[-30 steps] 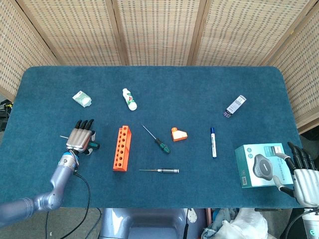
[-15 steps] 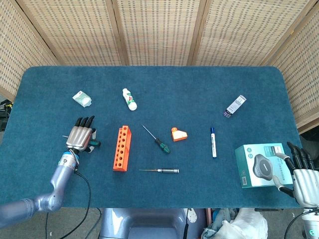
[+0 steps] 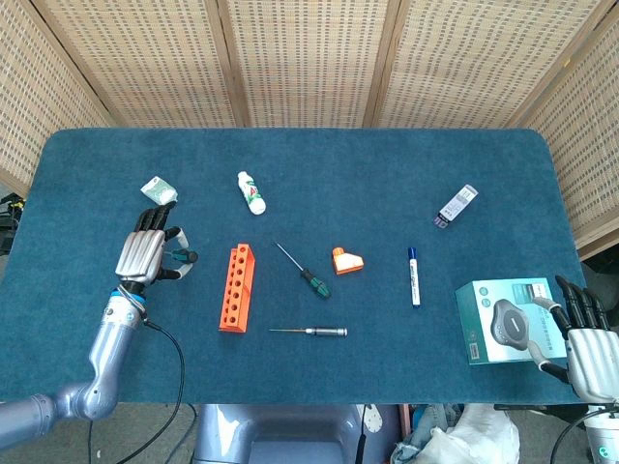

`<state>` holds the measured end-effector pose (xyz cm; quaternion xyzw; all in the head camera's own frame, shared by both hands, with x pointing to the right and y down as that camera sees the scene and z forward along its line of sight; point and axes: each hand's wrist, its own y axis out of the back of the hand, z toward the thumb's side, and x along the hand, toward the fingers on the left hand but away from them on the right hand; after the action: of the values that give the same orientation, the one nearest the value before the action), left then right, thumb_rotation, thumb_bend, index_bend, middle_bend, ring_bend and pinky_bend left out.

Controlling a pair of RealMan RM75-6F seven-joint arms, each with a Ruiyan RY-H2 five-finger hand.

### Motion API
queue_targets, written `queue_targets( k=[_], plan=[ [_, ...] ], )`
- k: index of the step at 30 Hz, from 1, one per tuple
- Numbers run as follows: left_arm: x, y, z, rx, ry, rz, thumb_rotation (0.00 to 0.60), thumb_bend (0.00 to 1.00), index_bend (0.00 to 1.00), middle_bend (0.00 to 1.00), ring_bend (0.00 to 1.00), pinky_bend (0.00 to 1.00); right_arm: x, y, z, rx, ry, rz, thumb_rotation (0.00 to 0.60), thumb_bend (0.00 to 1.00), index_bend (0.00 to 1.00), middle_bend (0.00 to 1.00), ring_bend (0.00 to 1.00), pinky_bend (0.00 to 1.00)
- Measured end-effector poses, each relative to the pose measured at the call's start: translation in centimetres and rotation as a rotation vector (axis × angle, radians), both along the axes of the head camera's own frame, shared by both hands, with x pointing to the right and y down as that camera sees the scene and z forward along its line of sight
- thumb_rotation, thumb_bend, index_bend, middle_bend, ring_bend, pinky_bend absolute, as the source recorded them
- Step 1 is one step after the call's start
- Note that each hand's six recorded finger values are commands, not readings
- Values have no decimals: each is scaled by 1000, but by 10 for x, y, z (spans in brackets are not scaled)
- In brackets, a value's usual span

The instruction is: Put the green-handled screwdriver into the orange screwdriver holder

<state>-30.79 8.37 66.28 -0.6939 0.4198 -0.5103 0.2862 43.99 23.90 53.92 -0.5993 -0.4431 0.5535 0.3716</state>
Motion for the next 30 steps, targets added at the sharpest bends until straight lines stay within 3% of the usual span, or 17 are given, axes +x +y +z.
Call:
queue_targets(
  k=[8, 19, 24, 30],
  plan=[
    [14, -6, -19, 53, 229, -133, 600, 287, 630, 59, 0, 0, -1, 0, 0, 0, 0, -2, 600, 268, 227, 0, 0, 0],
    [49, -3, -37, -1, 586, -292, 600, 287, 643, 62, 0, 0, 2, 0, -1, 4, -5, 6, 600, 268, 227, 0, 0, 0],
    [58, -2, -47, -47, 684, -340, 600, 288, 648, 62, 0, 0, 3, -1, -1, 3, -6, 9, 600, 268, 227, 0, 0, 0],
    [63, -5, -64, -56, 745, -361, 600, 287, 649, 62, 0, 0, 1, 0, 0, 1, -4, 4, 600, 268, 227, 0, 0, 0]
  ],
)
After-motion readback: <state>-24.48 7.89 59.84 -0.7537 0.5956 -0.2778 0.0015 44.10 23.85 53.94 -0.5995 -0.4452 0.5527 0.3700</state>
